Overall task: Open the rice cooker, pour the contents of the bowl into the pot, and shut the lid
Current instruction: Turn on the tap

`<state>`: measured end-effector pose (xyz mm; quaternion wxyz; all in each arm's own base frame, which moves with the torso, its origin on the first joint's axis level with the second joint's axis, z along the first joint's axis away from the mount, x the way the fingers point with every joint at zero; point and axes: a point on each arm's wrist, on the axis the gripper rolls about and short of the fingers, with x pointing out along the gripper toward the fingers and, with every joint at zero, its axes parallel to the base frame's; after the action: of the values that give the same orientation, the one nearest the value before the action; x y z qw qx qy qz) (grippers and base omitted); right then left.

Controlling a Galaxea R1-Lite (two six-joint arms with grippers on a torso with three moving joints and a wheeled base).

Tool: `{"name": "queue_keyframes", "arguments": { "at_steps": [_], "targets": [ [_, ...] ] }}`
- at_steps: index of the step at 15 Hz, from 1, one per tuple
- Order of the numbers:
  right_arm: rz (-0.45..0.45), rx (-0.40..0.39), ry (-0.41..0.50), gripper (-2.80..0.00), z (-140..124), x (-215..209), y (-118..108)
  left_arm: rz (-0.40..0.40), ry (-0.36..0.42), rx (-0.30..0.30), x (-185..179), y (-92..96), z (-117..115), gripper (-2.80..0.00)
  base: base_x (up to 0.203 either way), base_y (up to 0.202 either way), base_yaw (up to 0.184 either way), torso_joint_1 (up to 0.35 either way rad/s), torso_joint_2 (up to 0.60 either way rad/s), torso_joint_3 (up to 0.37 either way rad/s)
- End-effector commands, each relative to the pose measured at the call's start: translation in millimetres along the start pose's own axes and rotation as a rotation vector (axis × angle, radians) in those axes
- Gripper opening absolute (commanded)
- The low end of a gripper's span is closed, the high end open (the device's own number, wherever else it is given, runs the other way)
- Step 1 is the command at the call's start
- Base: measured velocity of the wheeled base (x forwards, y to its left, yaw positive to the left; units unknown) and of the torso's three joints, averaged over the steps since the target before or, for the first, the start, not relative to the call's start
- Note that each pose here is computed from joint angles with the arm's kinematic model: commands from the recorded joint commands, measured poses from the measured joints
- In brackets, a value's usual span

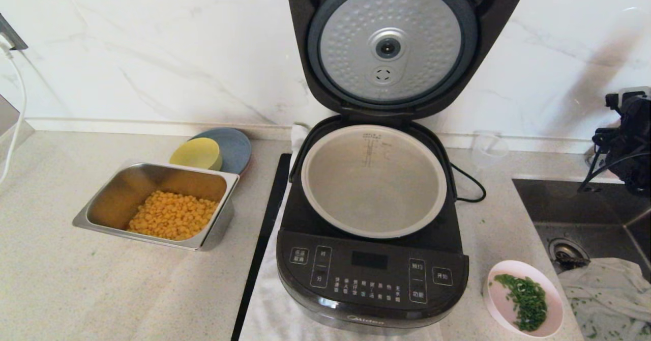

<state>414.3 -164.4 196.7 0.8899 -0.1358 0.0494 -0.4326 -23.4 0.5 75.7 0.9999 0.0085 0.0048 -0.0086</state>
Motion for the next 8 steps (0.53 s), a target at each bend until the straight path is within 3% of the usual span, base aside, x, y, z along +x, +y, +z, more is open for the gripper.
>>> {"name": "queue_keyframes", "arguments": {
  "at_steps": [1,8],
  "targets": [
    [-0.005,0.002,-0.005,-2.80,1.7,-0.2,-0.6,0.000,-0.002,0.000,-0.2,0.0,-0.1,-2.80,0.000,0.000,0.000,0.000,0.00,0.000],
    [0.004,0.003,0.027,-2.80,-17.3,9.8,10.3,-0.001,-0.002,0.000,-0.2,0.0,-0.1,-2.80,0.000,0.000,0.000,0.000,0.00,0.000]
  ]
}}
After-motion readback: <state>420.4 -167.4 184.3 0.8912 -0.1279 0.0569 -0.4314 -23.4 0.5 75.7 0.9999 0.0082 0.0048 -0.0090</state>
